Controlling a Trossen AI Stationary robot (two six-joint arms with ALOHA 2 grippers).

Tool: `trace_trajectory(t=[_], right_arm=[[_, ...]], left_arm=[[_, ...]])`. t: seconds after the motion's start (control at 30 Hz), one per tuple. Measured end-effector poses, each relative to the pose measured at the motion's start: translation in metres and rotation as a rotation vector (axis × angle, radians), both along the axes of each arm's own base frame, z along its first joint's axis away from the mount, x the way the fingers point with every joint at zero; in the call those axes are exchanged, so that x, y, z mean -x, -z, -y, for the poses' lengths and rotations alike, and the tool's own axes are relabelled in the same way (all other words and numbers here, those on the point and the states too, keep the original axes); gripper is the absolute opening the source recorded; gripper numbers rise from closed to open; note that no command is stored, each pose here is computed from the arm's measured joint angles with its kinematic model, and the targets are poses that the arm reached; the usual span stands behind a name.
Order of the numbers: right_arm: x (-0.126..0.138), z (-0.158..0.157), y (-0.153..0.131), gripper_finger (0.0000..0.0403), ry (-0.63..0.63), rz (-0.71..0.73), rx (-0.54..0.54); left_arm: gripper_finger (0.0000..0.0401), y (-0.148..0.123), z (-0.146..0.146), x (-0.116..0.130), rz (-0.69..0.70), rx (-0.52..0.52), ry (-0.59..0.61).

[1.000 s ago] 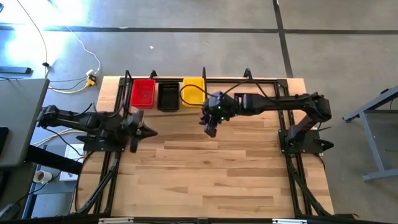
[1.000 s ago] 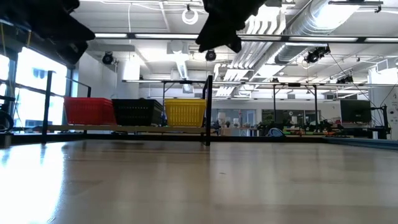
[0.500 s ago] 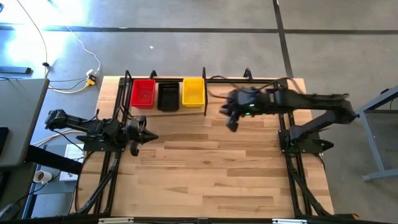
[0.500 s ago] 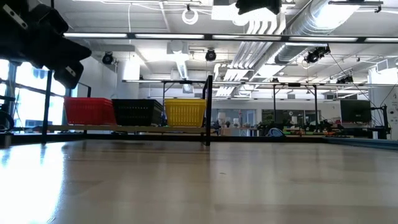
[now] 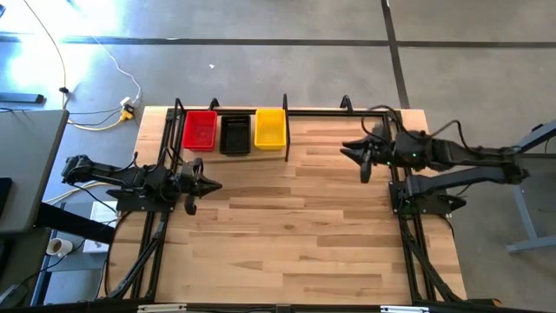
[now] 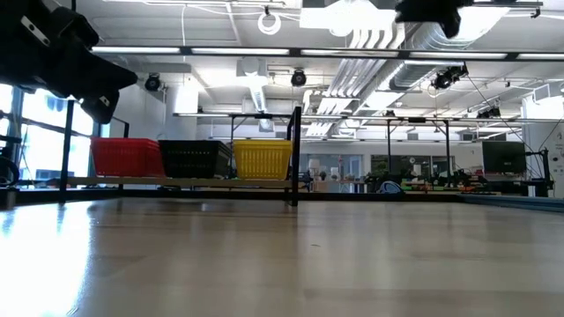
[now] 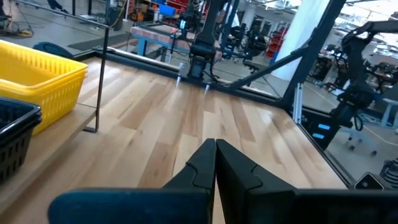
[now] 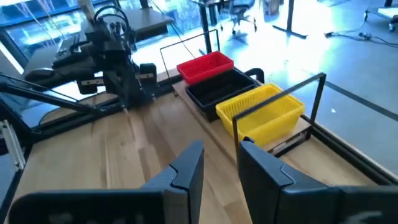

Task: Stack baskets on shelf by color
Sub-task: Return to Home Position

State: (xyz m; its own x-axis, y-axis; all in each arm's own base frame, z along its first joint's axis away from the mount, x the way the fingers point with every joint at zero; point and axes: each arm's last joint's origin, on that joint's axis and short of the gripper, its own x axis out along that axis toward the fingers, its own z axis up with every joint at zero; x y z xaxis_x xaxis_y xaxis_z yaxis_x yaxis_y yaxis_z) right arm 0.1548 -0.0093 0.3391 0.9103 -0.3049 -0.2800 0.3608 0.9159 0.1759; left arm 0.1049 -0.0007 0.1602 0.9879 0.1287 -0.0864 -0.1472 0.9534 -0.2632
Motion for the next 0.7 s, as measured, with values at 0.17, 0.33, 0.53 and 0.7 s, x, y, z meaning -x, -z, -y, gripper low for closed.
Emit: trace_trajectory(t=[0.17, 0.33, 0.53, 0.7], right_arm=[[0.017, 0.000, 0.040, 0.0087, -0.003, 0.024, 0.009], [0.027, 0.000, 0.081, 0.0087, -0.005, 0.019, 0.012], [0.033, 0.000, 0.123, 0.0087, -0.001, 0.115, -0.023], [0.038, -0.001, 0.146, 0.0087, -0.016, 0.167, -0.035]], left_arm=[[0.0000, 0.000, 0.000, 0.000, 0.000, 0.002, 0.010], [0.0000, 0.000, 0.000, 0.000, 0.000, 0.001, 0.010], [0.0000, 0.000, 0.000, 0.000, 0.000, 0.002, 0.010], [0.0000, 0.000, 0.000, 0.000, 0.000, 0.002, 0.011]])
